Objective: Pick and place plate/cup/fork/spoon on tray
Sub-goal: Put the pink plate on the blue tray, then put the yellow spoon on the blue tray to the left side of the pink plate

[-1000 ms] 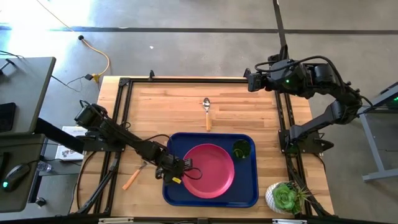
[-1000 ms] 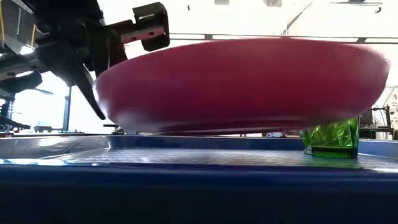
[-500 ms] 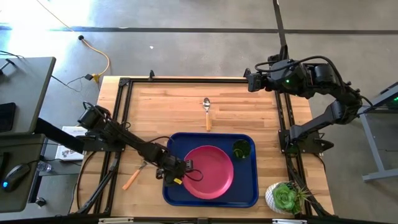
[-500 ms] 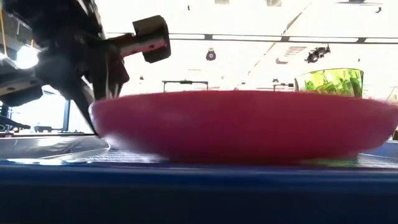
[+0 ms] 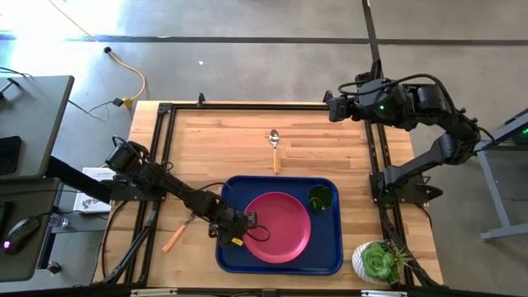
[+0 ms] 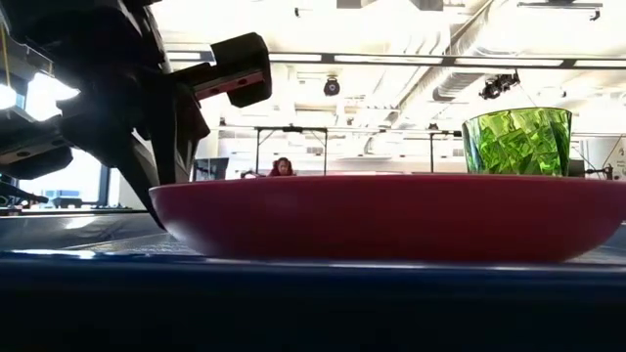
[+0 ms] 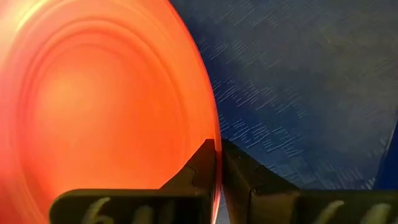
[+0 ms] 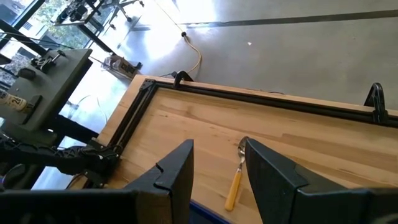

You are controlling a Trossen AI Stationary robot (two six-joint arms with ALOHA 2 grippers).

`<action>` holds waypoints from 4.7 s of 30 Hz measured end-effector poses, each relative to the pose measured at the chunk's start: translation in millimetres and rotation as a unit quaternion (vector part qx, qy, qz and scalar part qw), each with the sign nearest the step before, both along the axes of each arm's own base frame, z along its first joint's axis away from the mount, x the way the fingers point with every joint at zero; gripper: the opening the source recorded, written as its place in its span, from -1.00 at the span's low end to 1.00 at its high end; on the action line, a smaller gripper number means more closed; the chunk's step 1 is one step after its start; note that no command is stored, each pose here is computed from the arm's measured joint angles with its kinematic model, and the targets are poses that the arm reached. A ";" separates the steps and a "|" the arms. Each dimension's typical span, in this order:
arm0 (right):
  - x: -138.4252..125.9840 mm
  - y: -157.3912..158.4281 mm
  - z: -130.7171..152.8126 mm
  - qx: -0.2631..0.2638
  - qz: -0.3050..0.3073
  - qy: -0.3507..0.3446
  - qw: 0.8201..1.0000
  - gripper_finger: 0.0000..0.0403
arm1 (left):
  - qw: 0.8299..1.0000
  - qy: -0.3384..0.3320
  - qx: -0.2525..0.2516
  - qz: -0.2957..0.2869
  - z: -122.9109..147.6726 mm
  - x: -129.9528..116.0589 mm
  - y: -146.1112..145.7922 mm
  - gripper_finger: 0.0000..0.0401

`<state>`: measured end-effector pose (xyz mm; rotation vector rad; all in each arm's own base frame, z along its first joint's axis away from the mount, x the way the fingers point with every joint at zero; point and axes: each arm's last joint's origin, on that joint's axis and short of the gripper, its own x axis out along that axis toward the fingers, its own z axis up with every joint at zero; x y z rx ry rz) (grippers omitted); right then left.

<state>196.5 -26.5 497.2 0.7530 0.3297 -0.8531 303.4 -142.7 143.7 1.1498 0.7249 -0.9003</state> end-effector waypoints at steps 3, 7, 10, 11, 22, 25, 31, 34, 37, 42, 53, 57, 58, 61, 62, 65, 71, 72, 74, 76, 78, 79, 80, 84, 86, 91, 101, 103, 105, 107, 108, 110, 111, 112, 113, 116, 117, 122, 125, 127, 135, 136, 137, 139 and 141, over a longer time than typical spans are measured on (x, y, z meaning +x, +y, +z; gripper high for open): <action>0.0 0.0 0.0 0.000 0.000 0.000 1.000 -0.33 | 1.000 -0.003 0.005 0.003 0.0 0.2 0.3 -0.94; 0.0 0.0 0.0 0.001 -0.001 -0.001 1.000 -0.33 | 1.000 -0.005 0.012 0.006 -0.1 -0.2 -0.3 -0.88; 0.0 -0.1 0.0 0.002 -0.002 -0.002 1.000 -0.33 | 1.000 -0.010 0.022 0.008 -0.1 -1.1 -2.3 -0.81; 0.1 0.0 0.1 0.002 -0.002 -0.002 1.000 -0.33 | 1.000 -0.011 0.023 0.007 -0.1 -1.6 -3.3 -0.79; 0.0 -0.1 0.1 0.003 -0.002 -0.003 1.000 -0.33 | 0.998 -0.015 0.054 0.022 -1.3 -9.1 -13.8 -0.64; 0.1 0.0 0.1 0.003 -0.002 -0.003 1.000 -0.33 | 0.996 -0.028 0.069 0.047 0.3 -9.6 -14.1 -0.64; 0.1 0.0 0.1 0.003 -0.002 -0.003 1.000 -0.33 | 0.995 -0.036 0.047 0.076 10.0 -8.1 -15.9 -0.64; -0.1 0.0 0.1 0.003 -0.002 -0.003 1.000 -0.33 | 0.995 -0.019 0.059 0.074 13.8 -10.6 -16.3 -0.64; -0.1 0.0 0.1 0.003 -0.002 -0.003 1.000 -0.33 | 0.995 -0.013 0.061 0.076 17.7 -10.0 -17.5 -0.64; 0.0 0.1 0.1 0.004 -0.001 -0.003 1.000 -0.33 | 0.993 -0.014 0.061 0.096 22.2 -8.5 -18.3 -0.64; 0.9 1.0 0.4 0.016 0.014 -0.008 1.000 -0.33 | 0.978 -0.001 0.048 0.204 57.5 -12.0 -8.4 -0.64; 3.9 1.0 -0.6 0.018 0.017 -0.007 1.000 -0.33 | 0.959 -0.014 0.027 0.281 74.6 -16.0 6.5 -0.64; 5.3 1.1 -1.4 0.018 0.020 -0.003 1.000 -0.33 | 0.952 -0.018 0.019 0.303 79.2 -17.1 11.3 -0.64; 12.2 1.3 -5.0 0.021 0.039 0.013 0.999 -0.33 | 0.922 -0.028 -0.003 0.386 93.0 -23.0 27.7 -0.64; 15.8 0.8 -7.0 0.022 0.042 0.019 0.999 -0.33 | 0.910 -0.032 -0.013 0.414 98.1 -25.6 33.4 -0.64; 23.7 -0.7 -11.6 0.020 0.049 0.037 0.998 -0.33 | 0.870 -0.043 -0.041 0.490 112.2 -33.7 51.5 -0.64; 39.6 -6.4 -19.5 -0.016 0.085 0.086 0.992 -0.33 | 0.770 -0.073 -0.098 0.626 138.0 -54.8 86.4 -0.64; 42.0 -7.8 -21.1 -0.021 0.088 0.094 0.991 -0.33 | 0.750 -0.079 -0.112 0.647 141.7 -58.0 91.6 -0.64; 47.3 -11.5 -24.6 -0.032 0.093 0.113 0.989 -0.33 | 0.708 -0.086 -0.139 0.687 149.0 -66.2 102.0 -0.64; 52.3 -16.1 -28.1 -0.038 0.093 0.127 0.987 -0.33 | 0.663 -0.095 -0.164 0.724 154.6 -73.2 111.5 -0.64; 59.5 -21.8 -32.7 -0.039 0.093 0.139 0.985 -0.33 | 0.620 -0.099 -0.179 0.757 159.1 -82.2 120.7 -0.64; 62.5 -25.1 -35.1 -0.035 0.099 0.145 0.984 -0.33 | 0.600 -0.104 -0.186 0.771 161.1 -85.7 125.2 -0.64; 66.2 -28.6 -38.3 -0.032 0.103 0.154 0.982 -0.33 | 0.580 -0.110 -0.193 0.784 163.1 -88.7 129.3 -0.64; 81.1 -43.0 -51.5 -0.034 0.122 0.194 0.973 -0.33 | 0.521 -0.126 -0.198 0.821 168.0 -100.9 143.6 -0.64; 88.3 -50.8 -58.8 -0.032 0.133 0.213 0.968 -0.33 | 0.503 -0.126 -0.195 0.832 169.7 -106.7 150.0 -0.64; 102.1 -68.3 -74.7 -0.016 0.152 0.243 0.958 -0.33 | 0.474 -0.140 -0.191 0.848 173.5 -114.5 162.0 -0.64; 127.9 -96.3 -109.4 0.062 0.137 0.259 0.954 -0.33 | 0.414 -0.146 -0.165 0.883 173.2 -123.2 191.5 -0.64; 133.0 -100.5 -116.9 0.086 0.131 0.256 0.954 -0.33 | 0.408 -0.147 -0.156 0.888 173.2 -125.2 198.2 -0.64; 139.2 -103.8 -124.7 0.106 0.128 0.254 0.953 -0.33 | 0.406 -0.146 -0.144 0.891 173.2 -127.3 204.8 -0.64; 146.0 -106.4 -134.1 0.119 0.119 0.260 0.951 -0.33 | 0.405 -0.145 -0.132 0.893 173.3 -129.7 211.1 -0.64; 149.4 -107.6 -138.9 0.125 0.116 0.264 0.949 -0.33 | 0.403 -0.144 -0.127 0.895 173.3 -130.9 214.4 -0.64; 154.9 -109.7 -147.0 0.138 0.103 0.266 0.948 -0.33 | 0.403 -0.142 -0.116 0.897 173.3 -133.2 219.9 -0.64; 157.5 -110.7 -151.1 0.144 0.097 0.268 0.948 -0.33 | 0.404 -0.141 -0.110 0.897 173.3 -134.4 222.5 -0.64; 160.3 -111.8 -155.5 0.151 0.090 0.270 0.947 -0.33 | 0.406 -0.139 -0.104 0.897 173.3 -135.5 224.8 -0.64; 163.2 -112.9 -160.3 0.159 0.083 0.271 0.946 -0.33 | 0.409 -0.137 -0.097 0.897 173.3 -136.5 226.9 -0.64; 171.3 -114.9 -172.7 0.185 0.076 0.271 0.942 -0.33 | 0.425 -0.129 -0.076 0.893 173.4 -139.1 232.3 -0.64; 174.2 -115.7 -176.3 0.190 0.079 0.269 0.941 -0.33 | 0.430 -0.127 -0.070 0.891 173.5 -139.8 233.7 -0.64; 191.8 -121.4 -202.7 0.214 0.074 0.272 0.935 -0.33 | 0.447 -0.114 -0.064 0.885 173.4 -141.5 239.0 -0.64; 200.5 -124.6 -217.6 0.225 0.064 0.273 0.933 -0.33 | 0.459 -0.101 -0.063 0.880 173.0 -142.7 241.3 -0.64; 204.5 -125.9 -226.2 0.237 0.055 0.274 0.930 -0.33 | 0.466 -0.096 -0.061 0.878 172.9 -143.3 242.3 -0.64; 215.4 -128.5 -251.5 0.273 0.044 0.279 0.920 -0.33 | 0.480 -0.090 -0.051 0.871 173.1 -144.9 246.8 -0.64; 216.7 -128.8 -255.5 0.277 0.044 0.281 0.918 -0.33 | 0.481 -0.091 -0.052 0.870 173.2 -144.8 247.2 -0.64; 218.2 -128.9 -259.8 0.283 0.046 0.284 0.915 -0.33 | 0.483 -0.091 -0.052 0.870 173.3 -144.8 247.6 -0.64; 221.8 -129.0 -271.1 0.294 0.049 0.293 0.908 -0.33 | 0.483 -0.093 -0.054 0.869 173.6 -144.3 248.0 -0.64; 225.0 -128.2 -282.1 0.303 0.051 0.304 0.902 -0.33 | 0.483 -0.095 -0.055 0.869 173.8 -143.9 248.2 -0.64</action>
